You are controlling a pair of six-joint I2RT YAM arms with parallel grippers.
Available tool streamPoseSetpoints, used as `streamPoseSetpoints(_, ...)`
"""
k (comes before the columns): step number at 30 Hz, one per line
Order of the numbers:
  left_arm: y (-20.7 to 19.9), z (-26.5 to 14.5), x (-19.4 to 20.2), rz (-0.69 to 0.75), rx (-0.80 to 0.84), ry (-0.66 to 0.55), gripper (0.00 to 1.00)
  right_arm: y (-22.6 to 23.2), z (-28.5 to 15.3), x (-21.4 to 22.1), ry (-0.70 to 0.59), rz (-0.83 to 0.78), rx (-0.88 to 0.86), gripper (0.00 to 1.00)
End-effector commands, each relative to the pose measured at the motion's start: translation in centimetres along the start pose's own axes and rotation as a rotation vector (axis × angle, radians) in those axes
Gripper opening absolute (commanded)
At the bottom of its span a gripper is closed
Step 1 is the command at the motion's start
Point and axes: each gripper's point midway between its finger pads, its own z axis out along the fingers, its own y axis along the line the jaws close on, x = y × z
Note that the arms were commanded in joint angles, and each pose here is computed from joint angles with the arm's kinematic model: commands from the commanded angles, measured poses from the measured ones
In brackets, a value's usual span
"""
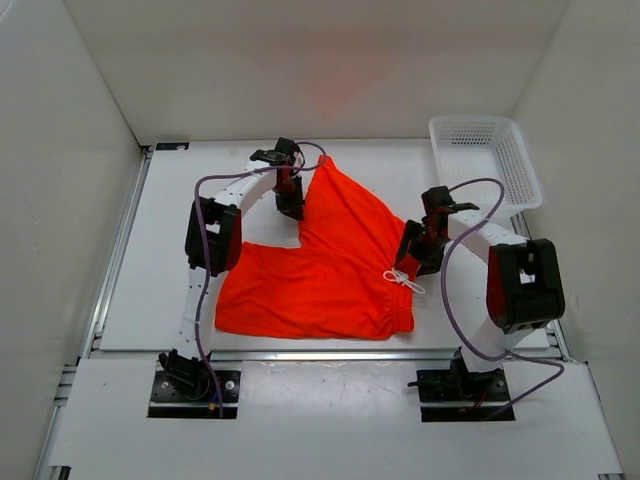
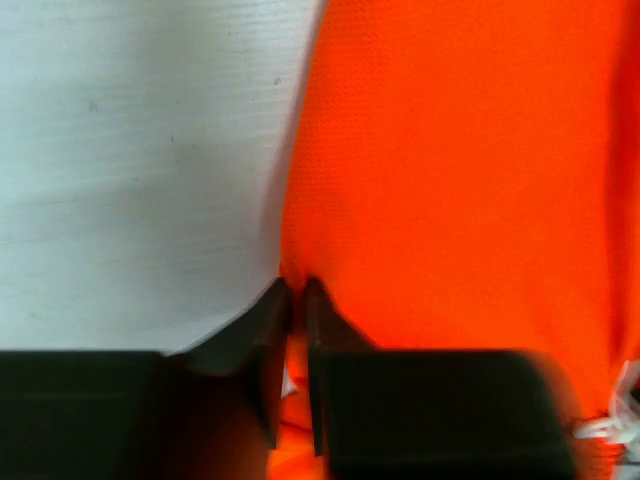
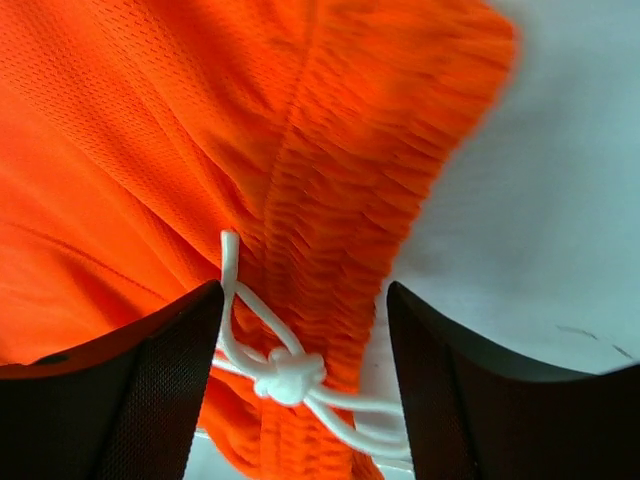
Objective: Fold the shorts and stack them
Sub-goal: Flatten the shorts out
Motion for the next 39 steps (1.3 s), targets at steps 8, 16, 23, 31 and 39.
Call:
streamPoseSetpoints(8,7.1,-4.9,0.8,-0.120,-0.101,-0.058,0.10,9.3,2.7,1.6,0.052,-0.208,-0.080,0.11)
streamPoseSetpoints(16,14.4,-12.2,5.2,-0.198,-0.275,-0.156,0.15,10.2,3.8,4.0,0.060,-0.266,-0.021,0.00)
streamPoseSetpoints(23,14.8,-12.8,4.5,-0.215,-0.225,-0.162,0.85,10.6,2.9,2.7,0.007,-0.308,-0.015,0.43)
streamPoseSetpoints(31,15.2,-13.9,-1.6,-0.259,-0.176,-0.250,0.83,11.7,-0.2,-1.5,-0.140,-0.324,0.056,0.80)
streamPoseSetpoints(39,15.2,-8.5,-6.9,-0.239,-0.219,-0.216,0.86,12.5,2.4,-6.2,-0.149,-0.303,0.087,0.76)
